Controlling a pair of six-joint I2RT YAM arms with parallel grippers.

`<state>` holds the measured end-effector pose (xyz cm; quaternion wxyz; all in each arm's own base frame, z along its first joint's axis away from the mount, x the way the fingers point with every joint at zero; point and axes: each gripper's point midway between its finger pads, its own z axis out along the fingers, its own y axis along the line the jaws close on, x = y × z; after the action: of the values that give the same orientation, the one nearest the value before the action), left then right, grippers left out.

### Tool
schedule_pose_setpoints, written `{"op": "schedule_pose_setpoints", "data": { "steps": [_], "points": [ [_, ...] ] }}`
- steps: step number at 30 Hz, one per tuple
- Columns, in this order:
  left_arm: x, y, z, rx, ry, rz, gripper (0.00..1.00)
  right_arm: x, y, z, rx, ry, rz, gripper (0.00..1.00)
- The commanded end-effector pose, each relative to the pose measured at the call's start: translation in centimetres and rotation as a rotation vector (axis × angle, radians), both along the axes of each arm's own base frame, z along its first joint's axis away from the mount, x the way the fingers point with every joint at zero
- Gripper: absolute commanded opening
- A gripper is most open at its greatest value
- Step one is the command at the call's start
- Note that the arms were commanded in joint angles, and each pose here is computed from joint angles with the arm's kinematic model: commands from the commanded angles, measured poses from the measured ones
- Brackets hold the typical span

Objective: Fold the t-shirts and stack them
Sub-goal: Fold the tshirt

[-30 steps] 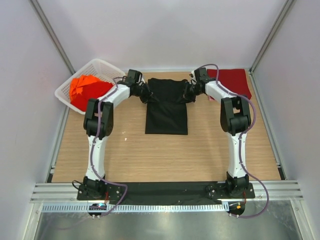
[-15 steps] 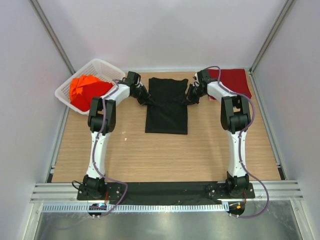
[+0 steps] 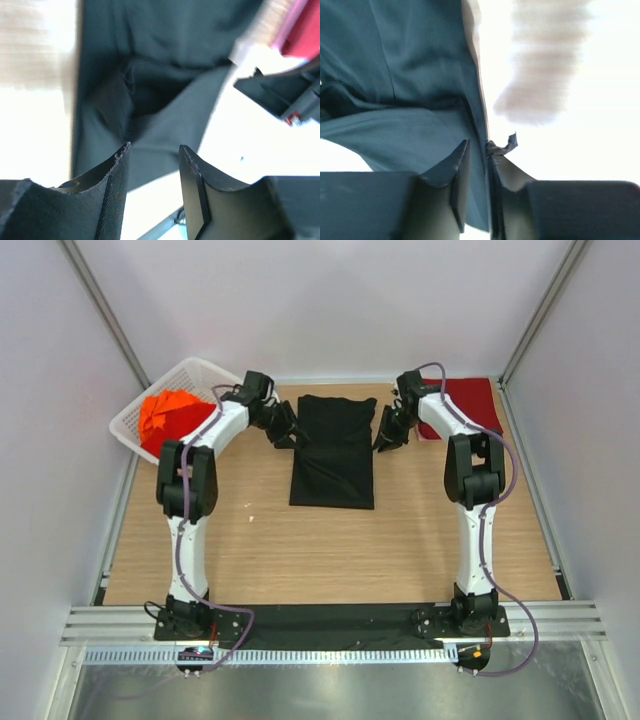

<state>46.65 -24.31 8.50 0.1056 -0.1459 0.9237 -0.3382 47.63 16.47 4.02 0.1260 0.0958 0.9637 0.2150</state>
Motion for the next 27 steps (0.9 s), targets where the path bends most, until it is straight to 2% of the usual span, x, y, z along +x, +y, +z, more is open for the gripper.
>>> {"op": "schedule_pose_setpoints", "data": {
  "steps": [1, 3, 4, 5, 7, 8, 9, 13, 16, 22, 23, 27],
  "points": [
    [-2.4, 0.4, 5.9, -0.024, -0.12, -0.065, 0.45, -0.9, -1.3, 6.8, -0.05, -0.095, 0.032, 0.3],
    [-3.9, 0.8, 7.6, -0.021, -0.153, -0.079, 0.48, -2.6, -0.8, 7.5, -0.014, -0.082, 0.048, 0.34],
    [-4.9, 1.1, 7.2, -0.014, -0.143, -0.087, 0.48, -3.4, -0.7, 7.7, 0.001, -0.077, 0.048, 0.4],
    [-6.4, 1.6, 6.2, -0.004, -0.114, -0.1, 0.49, -4.8, -0.4, 6.7, 0.021, -0.046, 0.059, 0.44],
    [-8.2, 1.8, 6.6, -0.012, -0.122, -0.12, 0.54, -6.5, -0.2, 7.7, 0.038, -0.061, 0.068, 0.5],
    [-9.5, 1.8, 5.6, -0.023, -0.096, -0.142, 0.56, -8.3, -0.3, 6.4, 0.035, -0.015, 0.069, 0.51],
    [-9.7, 2.0, 6.0, -0.026, -0.109, -0.144, 0.57, -9.0, -0.4, 7.3, 0.041, -0.033, 0.072, 0.51],
    [-11.0, 2.5, 5.5, -0.004, -0.086, -0.135, 0.57, -13.5, -0.4, 6.1, 0.062, 0.03, 0.104, 0.52],
    [-12.2, 3.1, 4.3, 0.02, -0.062, -0.13, 0.57, -15.7, -0.1, 5.1, 0.103, 0.038, 0.101, 0.58],
    [-14.5, 4.1, 0.2, 0.065, 0.039, -0.135, 0.58, -17.5, 1.4, 2.7, 0.223, 0.089, 0.061, 0.59],
    [-15.1, 4.3, -1.6, 0.078, 0.084, -0.136, 0.57, -17.7, 1.6, 1.8, 0.231, 0.111, 0.052, 0.58],
    [-15.2, 4.3, -3.5, 0.078, 0.136, -0.132, 0.57, -17.6, 1.6, 0.7, 0.226, 0.136, 0.049, 0.57]
  ]
}}
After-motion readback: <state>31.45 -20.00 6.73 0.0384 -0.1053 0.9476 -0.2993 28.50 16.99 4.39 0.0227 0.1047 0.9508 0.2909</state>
